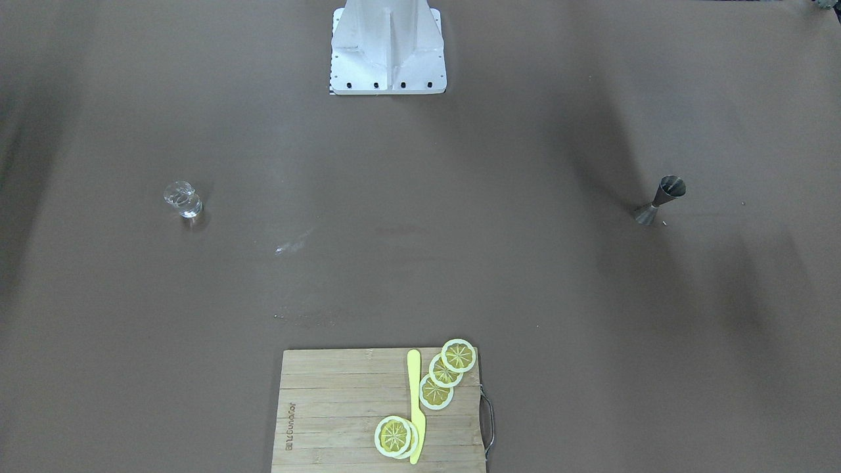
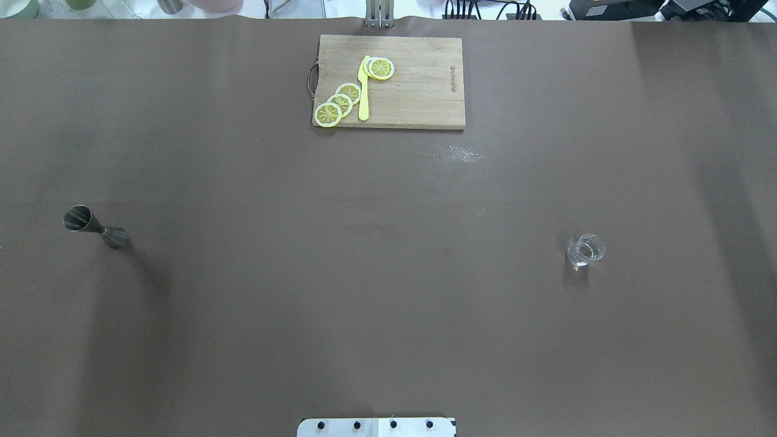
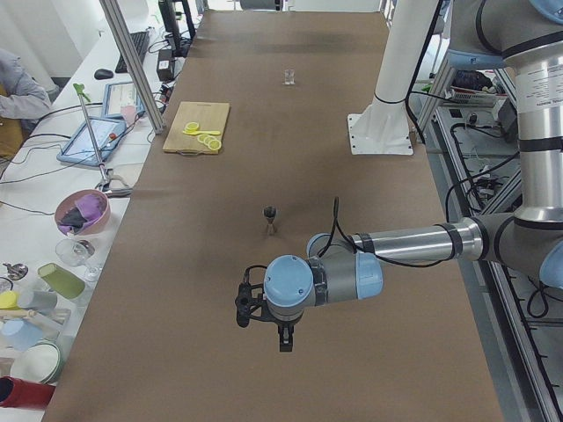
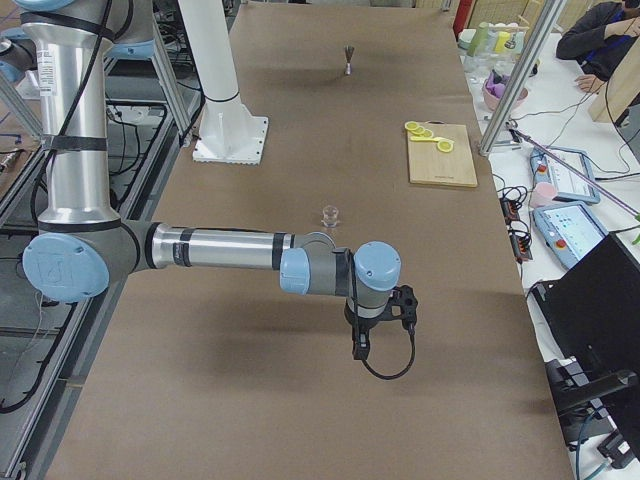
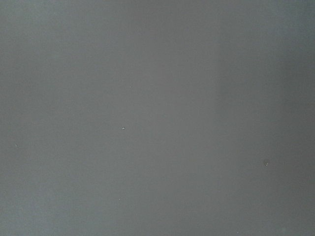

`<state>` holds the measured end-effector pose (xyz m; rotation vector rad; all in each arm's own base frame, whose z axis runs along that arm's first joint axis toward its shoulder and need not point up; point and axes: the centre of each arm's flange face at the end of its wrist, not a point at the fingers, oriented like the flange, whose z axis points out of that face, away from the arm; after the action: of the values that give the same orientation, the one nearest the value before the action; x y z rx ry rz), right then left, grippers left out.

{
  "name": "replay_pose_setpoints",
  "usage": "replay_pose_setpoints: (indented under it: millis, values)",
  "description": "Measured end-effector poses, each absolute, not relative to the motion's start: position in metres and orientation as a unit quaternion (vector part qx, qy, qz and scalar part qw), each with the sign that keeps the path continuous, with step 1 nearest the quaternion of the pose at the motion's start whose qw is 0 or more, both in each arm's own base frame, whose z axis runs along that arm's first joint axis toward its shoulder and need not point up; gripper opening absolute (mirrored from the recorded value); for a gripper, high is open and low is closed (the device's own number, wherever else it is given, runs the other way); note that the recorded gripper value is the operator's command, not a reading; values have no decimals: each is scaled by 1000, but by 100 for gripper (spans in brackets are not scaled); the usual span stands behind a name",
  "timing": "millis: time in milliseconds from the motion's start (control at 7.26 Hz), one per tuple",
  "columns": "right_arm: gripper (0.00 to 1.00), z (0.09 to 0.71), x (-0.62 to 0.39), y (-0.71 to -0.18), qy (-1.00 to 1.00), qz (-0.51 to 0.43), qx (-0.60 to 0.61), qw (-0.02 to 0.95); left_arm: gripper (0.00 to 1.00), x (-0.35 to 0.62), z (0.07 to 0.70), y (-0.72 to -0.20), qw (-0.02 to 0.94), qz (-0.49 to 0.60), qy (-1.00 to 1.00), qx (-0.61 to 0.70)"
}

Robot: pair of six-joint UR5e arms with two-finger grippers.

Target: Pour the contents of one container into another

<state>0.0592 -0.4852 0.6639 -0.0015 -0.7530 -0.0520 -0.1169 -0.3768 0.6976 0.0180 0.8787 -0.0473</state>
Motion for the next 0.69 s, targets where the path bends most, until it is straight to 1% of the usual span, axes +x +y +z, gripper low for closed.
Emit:
replay_pose_setpoints:
  millis: [688]
  values:
    - [100, 664, 59, -485, -368, -25, -1, 930, 98, -117, 698, -375, 904, -25, 426, 7]
